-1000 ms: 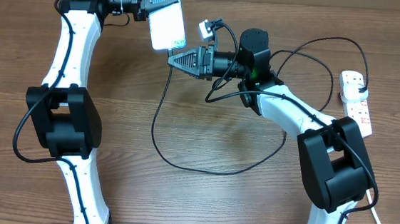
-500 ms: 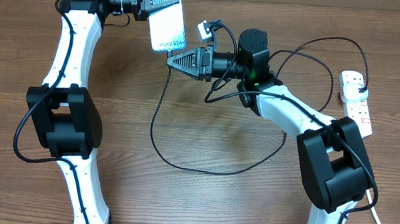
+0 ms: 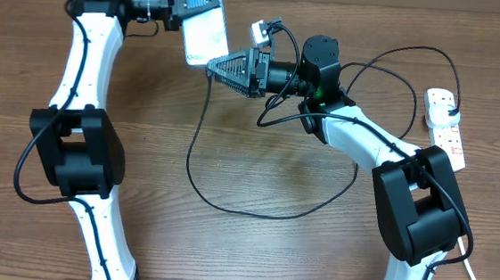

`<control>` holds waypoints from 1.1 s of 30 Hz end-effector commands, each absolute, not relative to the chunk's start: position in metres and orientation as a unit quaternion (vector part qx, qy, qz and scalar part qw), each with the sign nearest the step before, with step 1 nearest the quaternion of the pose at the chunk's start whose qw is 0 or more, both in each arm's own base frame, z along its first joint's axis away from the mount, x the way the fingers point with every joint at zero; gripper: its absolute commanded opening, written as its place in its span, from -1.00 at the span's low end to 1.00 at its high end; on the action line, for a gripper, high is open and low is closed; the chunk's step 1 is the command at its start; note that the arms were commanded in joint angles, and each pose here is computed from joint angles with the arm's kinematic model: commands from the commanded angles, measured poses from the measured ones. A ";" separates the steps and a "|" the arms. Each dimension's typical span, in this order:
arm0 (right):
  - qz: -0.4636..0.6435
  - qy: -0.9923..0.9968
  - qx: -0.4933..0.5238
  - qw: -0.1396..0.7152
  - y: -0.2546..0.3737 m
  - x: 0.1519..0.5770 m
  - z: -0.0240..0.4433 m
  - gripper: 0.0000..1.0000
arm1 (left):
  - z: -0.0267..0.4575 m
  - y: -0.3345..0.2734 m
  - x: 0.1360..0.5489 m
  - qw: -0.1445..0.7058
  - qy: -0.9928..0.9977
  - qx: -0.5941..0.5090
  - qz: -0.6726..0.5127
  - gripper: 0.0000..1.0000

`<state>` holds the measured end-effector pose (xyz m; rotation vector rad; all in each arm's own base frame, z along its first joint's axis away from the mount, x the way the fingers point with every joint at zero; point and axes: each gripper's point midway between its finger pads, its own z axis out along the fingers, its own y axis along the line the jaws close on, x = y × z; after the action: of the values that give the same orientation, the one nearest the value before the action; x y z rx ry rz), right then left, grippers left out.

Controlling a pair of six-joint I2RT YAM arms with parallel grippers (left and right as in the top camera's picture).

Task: Plug charger to phone and switch on socket
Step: 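Open the right gripper and retract it to the right, then lower the plugged phone onto the table with the left gripper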

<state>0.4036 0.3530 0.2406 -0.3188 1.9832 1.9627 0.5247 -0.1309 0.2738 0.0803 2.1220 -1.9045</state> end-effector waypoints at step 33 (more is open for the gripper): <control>0.316 0.890 0.171 0.281 0.109 0.372 0.255 1.00 | 0.162 -0.246 0.461 0.049 0.892 0.046 -0.447 -0.91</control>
<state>0.3800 0.1151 0.2338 0.4834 2.4328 0.8726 0.4608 -0.2358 0.1702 0.1918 2.6789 -1.4172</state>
